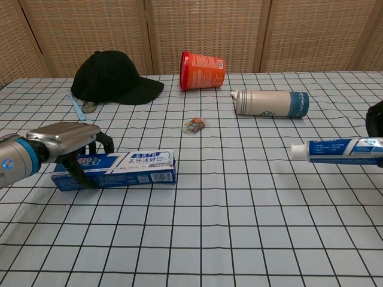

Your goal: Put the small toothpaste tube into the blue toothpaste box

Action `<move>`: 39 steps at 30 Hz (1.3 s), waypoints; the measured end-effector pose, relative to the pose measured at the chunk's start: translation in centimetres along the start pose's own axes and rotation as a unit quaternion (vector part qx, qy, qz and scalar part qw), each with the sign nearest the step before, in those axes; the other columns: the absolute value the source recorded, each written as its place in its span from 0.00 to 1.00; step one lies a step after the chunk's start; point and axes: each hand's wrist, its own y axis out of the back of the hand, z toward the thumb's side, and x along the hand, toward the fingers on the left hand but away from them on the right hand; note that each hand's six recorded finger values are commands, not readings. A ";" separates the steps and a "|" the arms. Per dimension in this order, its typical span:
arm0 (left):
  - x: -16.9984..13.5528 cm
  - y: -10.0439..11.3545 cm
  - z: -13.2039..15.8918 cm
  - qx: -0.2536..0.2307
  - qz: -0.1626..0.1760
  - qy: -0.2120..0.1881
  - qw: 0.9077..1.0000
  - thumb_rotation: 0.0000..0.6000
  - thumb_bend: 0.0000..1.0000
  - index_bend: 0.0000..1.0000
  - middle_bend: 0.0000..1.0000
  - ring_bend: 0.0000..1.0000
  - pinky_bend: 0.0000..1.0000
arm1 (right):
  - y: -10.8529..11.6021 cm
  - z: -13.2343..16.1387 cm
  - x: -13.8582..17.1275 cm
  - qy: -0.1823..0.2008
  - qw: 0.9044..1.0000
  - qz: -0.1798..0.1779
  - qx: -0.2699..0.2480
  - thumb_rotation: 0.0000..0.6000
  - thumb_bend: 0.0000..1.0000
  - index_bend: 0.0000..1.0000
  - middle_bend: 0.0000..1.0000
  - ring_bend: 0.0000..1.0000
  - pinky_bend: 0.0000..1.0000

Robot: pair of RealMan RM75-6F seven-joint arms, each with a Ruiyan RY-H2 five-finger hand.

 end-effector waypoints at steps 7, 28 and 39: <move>0.1 0.5 0.1 -0.027 0.014 0.000 1.000 1.00 0.24 0.58 0.45 0.50 0.47 | 0.7 0.5 0.1 0.006 1.000 -0.006 -0.002 1.00 0.63 0.70 0.69 0.60 0.60; -2.3 7.3 2.9 -0.362 0.099 -0.185 0.908 1.00 0.24 0.58 0.45 0.50 0.47 | 12.9 6.9 1.5 0.057 0.992 -0.102 0.055 1.00 0.63 0.71 0.69 0.60 0.60; -1.5 8.8 4.2 -0.339 0.118 -0.218 0.908 1.00 0.24 0.58 0.45 0.50 0.46 | 20.0 10.5 2.7 0.070 0.983 -0.143 0.093 1.00 0.63 0.71 0.70 0.60 0.61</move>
